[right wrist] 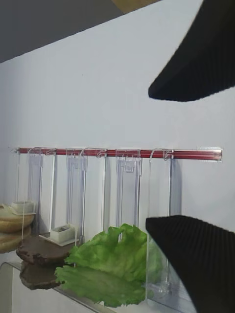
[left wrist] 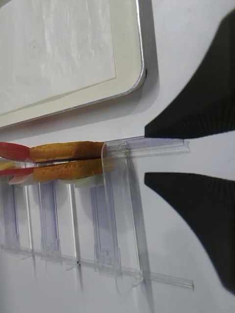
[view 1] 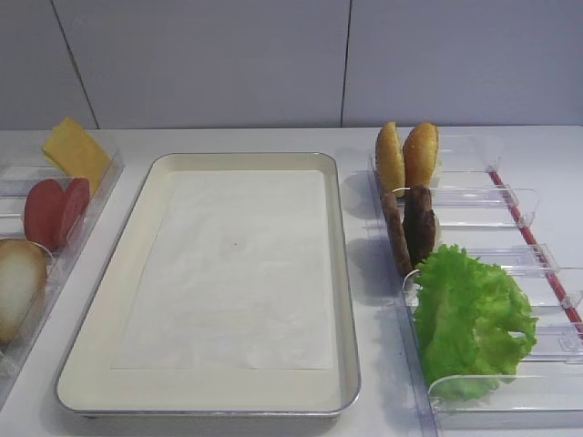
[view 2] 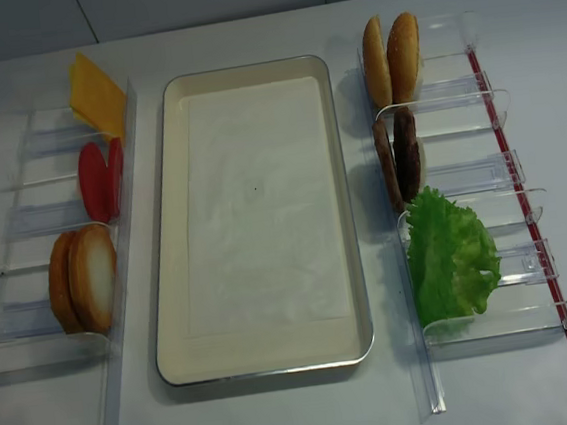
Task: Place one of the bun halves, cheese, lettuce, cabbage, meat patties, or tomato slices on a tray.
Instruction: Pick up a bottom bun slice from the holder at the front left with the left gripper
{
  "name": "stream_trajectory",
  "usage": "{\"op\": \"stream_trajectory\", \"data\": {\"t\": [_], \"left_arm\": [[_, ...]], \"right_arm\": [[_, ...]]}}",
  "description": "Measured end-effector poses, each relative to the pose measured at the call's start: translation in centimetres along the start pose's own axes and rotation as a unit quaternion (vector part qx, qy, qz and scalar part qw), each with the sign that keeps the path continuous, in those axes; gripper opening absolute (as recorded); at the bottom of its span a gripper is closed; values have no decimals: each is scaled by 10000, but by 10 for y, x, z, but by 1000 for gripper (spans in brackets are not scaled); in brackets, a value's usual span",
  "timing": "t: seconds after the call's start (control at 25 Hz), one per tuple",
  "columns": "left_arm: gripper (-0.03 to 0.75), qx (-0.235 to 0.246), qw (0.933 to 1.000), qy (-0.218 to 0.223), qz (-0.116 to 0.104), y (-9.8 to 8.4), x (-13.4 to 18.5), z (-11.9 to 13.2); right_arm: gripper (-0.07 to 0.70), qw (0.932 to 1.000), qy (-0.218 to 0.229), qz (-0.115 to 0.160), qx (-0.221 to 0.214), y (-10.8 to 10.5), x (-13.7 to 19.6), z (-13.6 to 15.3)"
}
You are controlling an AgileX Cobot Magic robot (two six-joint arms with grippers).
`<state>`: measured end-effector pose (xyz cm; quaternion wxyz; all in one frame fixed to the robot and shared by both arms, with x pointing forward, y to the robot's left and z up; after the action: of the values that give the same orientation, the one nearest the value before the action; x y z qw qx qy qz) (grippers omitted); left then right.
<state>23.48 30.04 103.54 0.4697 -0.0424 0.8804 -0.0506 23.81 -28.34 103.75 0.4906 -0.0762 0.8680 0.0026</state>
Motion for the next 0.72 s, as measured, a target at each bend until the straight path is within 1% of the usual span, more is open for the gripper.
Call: {"op": "stream_trajectory", "data": {"t": [0.64, 0.72], "left_arm": [[169, 0, 10000, 0, 0, 0, 0, 0], [169, 132, 9999, 19, -54, -3, 0, 0]], "right_arm": [[501, 10000, 0, 0, 0, 0, 0, 0], [500, 10000, 0, 0, 0, 0, 0, 0]]}}
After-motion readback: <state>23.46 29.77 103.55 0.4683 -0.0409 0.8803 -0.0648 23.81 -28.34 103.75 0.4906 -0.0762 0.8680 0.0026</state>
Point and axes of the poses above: a point on each arm's last joint axis where the gripper is mounted, z pointing out along that axis toward the gripper, y along the wrist's bending axis when the last joint is at zero, x = y × z, the point moved 1 cm from there along z, pointing out along that axis toward the gripper, and after that the axes turned 7 degrees about -z, right-handed, at the moved point
